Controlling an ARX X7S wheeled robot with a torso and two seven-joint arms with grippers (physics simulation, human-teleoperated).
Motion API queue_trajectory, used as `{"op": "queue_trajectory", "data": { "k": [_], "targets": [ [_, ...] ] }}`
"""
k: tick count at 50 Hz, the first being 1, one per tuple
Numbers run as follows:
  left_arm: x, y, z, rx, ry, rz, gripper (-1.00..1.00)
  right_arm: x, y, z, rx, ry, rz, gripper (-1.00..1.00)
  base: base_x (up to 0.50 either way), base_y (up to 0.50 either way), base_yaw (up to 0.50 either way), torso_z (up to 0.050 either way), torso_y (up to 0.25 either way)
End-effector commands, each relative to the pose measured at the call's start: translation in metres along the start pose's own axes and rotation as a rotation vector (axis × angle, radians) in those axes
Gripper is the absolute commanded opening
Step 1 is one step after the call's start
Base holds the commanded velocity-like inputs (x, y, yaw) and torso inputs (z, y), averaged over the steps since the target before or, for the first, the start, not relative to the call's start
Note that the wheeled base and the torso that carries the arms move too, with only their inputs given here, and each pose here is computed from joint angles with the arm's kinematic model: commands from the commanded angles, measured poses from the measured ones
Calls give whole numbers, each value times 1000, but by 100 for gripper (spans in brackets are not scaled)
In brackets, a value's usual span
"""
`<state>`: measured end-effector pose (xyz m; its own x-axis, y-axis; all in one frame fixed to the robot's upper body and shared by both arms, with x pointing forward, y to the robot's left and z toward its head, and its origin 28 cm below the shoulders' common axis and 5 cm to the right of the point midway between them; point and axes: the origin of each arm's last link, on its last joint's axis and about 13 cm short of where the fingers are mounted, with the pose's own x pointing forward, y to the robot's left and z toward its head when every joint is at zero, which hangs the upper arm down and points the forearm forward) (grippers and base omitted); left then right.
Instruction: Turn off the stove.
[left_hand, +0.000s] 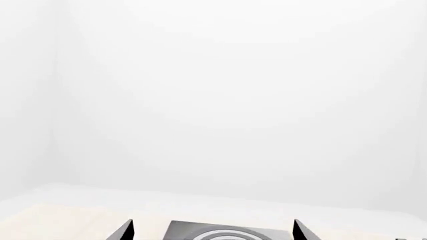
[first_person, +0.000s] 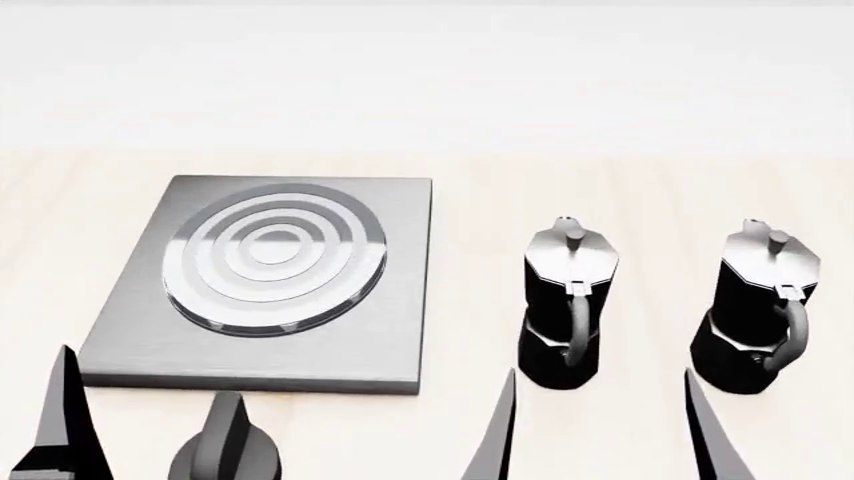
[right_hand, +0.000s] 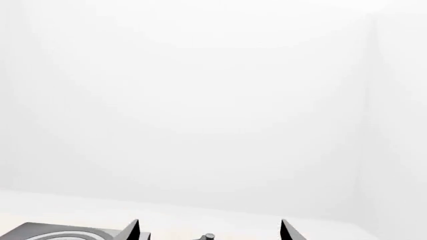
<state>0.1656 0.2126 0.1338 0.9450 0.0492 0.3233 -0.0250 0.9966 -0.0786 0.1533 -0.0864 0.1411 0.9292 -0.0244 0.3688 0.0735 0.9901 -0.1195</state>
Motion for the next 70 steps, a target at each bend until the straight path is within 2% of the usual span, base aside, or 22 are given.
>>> {"op": "queue_trajectory", "data": {
  "k": [1,13,22,46,70],
  "targets": [
    [0,0,-1,2,2,3,100,0,0,0,1,0,-1,100,500,0,0,0,0],
    [2,-1,-5,12,12,3,100,1,0,0,0,-4,-3,100,499,0,0,0,0],
    [3,0,-8,29,13,2,100,1,1,-1,-11,-7,0,100,0,0,0,0,-10],
    [2,0,-9,33,19,0,100,0,1,-2,-13,9,2,100,0,0,0,0,-200],
    [2,0,-9,34,20,2,100,0,1,-2,-19,10,3,100,0,0,0,0,-133]
  ]
}}
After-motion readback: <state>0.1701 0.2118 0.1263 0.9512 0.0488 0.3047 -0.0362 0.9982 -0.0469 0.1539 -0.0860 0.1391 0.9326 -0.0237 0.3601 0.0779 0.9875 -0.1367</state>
